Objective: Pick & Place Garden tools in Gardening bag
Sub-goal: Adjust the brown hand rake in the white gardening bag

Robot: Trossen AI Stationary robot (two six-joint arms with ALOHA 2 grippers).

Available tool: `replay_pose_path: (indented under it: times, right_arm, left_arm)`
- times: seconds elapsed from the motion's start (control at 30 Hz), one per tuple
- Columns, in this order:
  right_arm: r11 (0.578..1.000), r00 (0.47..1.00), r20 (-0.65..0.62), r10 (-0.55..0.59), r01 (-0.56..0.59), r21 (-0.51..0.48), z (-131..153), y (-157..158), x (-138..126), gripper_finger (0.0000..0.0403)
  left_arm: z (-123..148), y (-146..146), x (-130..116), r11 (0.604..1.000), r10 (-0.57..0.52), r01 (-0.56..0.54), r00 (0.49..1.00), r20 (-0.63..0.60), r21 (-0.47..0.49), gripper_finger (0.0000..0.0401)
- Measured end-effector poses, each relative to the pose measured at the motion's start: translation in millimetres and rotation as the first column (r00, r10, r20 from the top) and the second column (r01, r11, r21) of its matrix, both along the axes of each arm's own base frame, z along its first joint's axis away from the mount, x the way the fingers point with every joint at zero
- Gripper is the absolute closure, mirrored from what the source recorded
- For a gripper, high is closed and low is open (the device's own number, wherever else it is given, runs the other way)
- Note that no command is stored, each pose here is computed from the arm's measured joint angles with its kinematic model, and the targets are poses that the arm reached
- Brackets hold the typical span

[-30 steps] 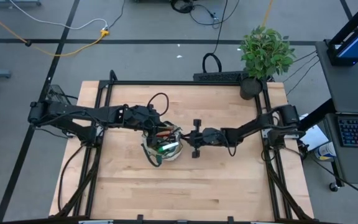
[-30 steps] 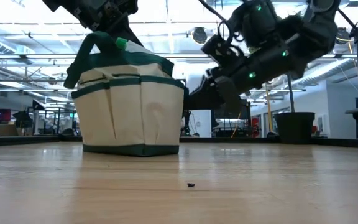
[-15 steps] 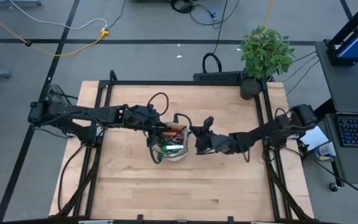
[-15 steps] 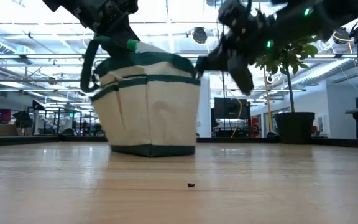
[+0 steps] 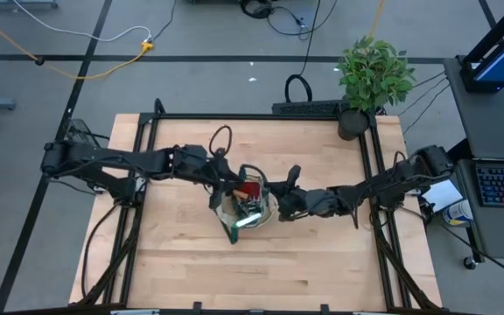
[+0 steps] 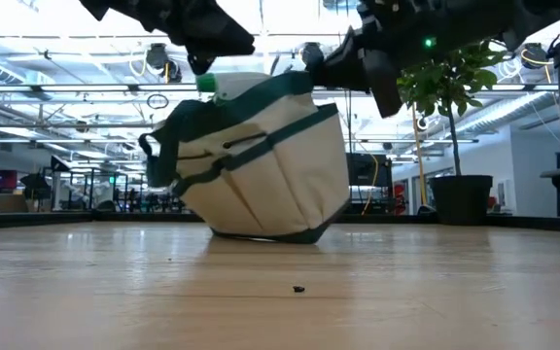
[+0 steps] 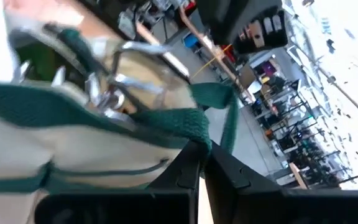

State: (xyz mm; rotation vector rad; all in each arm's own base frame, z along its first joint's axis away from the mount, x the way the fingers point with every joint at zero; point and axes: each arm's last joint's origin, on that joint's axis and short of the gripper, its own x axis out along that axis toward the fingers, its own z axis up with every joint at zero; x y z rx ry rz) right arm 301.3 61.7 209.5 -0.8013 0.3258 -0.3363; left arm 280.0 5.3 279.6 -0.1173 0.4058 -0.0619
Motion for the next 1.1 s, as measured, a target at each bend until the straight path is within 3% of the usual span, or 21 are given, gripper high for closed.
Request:
replay_pose_path:
  times: [0.17, 0.33, 0.53, 0.9, 1.1]
  right_arm:
    - [0.997, 0.996, -0.02, -0.081, 0.081, -0.02, -2, -2, -2, 0.0399]
    - [0.997, 0.997, -0.02, -0.079, 0.079, -0.02, -2, -2, -1, 0.0399]
    - [0.995, 0.995, -0.036, -0.097, 0.096, -0.009, -4, -6, -1, 0.0399]
    - [0.992, 0.992, -0.028, -0.121, 0.121, 0.026, -5, -12, 0, 0.0399]
    - [0.992, 0.992, -0.027, -0.121, 0.122, 0.03, -5, -12, 0, 0.0399]
  left_arm:
    - [-13, -7, 11, 0.999, -0.039, 0.038, 0.999, -0.033, -0.034, 0.0325]
    - [-30, -10, 24, 0.998, -0.051, 0.05, 0.997, -0.064, -0.028, 0.0324]
    - [-34, -10, 31, 0.994, -0.084, 0.086, 0.996, -0.028, 0.074, 0.0321]
    - [-39, -9, 40, 0.995, -0.059, 0.058, 0.998, 0.014, 0.087, 0.022]
    - [-54, -7, 55, 0.995, 0.001, -0.007, 0.999, 0.054, 0.104, 0.0197]
